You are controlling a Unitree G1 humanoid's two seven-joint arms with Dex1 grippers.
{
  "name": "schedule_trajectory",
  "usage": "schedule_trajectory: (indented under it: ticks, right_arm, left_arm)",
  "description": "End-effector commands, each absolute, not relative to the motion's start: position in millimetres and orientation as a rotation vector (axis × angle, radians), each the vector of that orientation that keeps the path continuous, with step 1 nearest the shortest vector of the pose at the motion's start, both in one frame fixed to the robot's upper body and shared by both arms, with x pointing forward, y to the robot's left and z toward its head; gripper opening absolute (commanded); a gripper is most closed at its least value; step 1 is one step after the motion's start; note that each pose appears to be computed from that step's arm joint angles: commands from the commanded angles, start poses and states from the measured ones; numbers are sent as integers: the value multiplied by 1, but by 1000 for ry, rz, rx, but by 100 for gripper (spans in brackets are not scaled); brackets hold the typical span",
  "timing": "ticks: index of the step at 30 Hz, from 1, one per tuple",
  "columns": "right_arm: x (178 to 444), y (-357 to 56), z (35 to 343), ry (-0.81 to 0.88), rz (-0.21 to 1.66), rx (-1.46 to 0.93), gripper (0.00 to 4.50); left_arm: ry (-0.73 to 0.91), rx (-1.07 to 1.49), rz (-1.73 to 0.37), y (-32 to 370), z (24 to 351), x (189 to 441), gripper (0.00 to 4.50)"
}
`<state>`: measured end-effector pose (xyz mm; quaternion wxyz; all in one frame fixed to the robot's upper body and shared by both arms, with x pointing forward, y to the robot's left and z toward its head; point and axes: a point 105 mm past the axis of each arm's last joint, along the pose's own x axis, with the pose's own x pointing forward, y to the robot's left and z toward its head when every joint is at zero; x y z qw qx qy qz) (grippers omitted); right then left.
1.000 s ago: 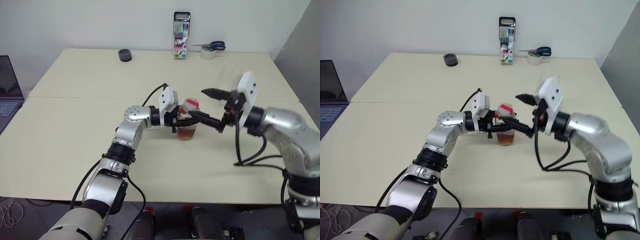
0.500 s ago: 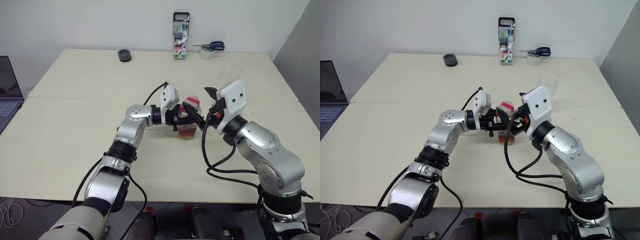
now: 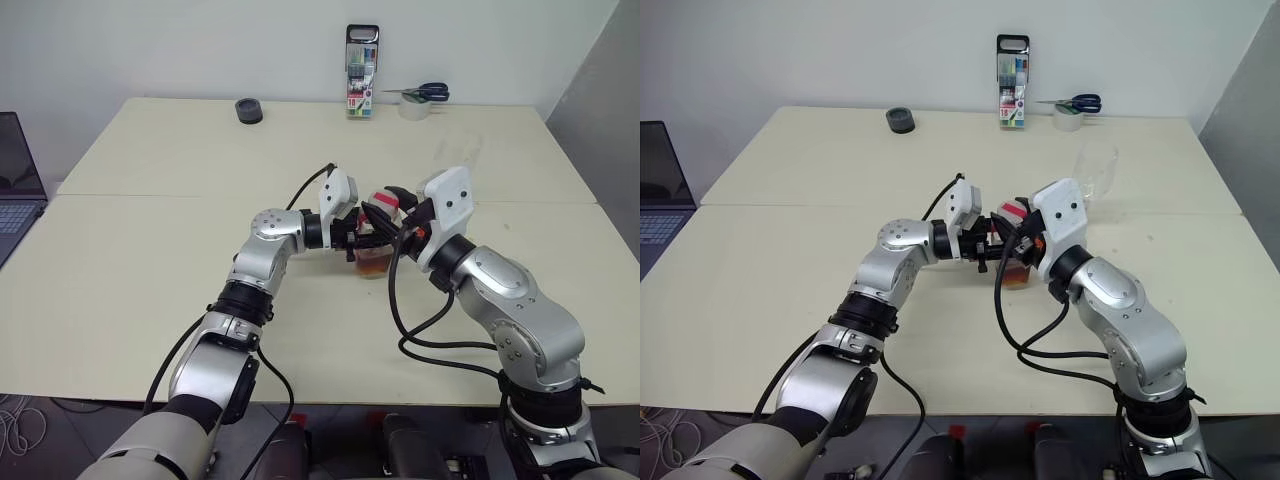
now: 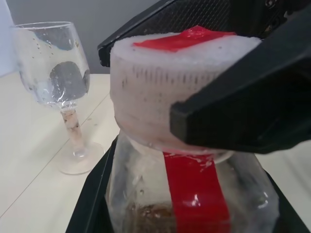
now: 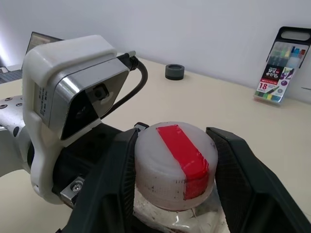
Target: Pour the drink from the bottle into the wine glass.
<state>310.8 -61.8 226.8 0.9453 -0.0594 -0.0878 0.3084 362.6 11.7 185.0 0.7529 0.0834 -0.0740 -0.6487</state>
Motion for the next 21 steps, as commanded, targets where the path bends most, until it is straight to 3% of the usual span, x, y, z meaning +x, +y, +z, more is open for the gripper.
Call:
schedule_trajectory:
  ticks: [1,4,9,12,16,21]
  right_arm:
    - [311,-72,241,-249,603,-150,188]
    - [307,-67,241,-253,736,-204,188]
    - [308,-74,237,-119,1208,-394,188]
    - [317,-79,238,-36,1287,-387,188]
    - [329,-90,237,-16,1233,-424,188]
    - [331,-107,257,-84,1109,-415,359]
  left_arm:
    - [-227,208,-1436,10,201,359,177]
    - [-222,209,-1446,10,201,358,177]
    - [-208,244,-1524,9,201,352,176]
    - [-207,245,-1531,10,201,352,176]
    - [-215,247,-1501,9,202,356,176]
    - [-221,221,-1445,10,203,362,176]
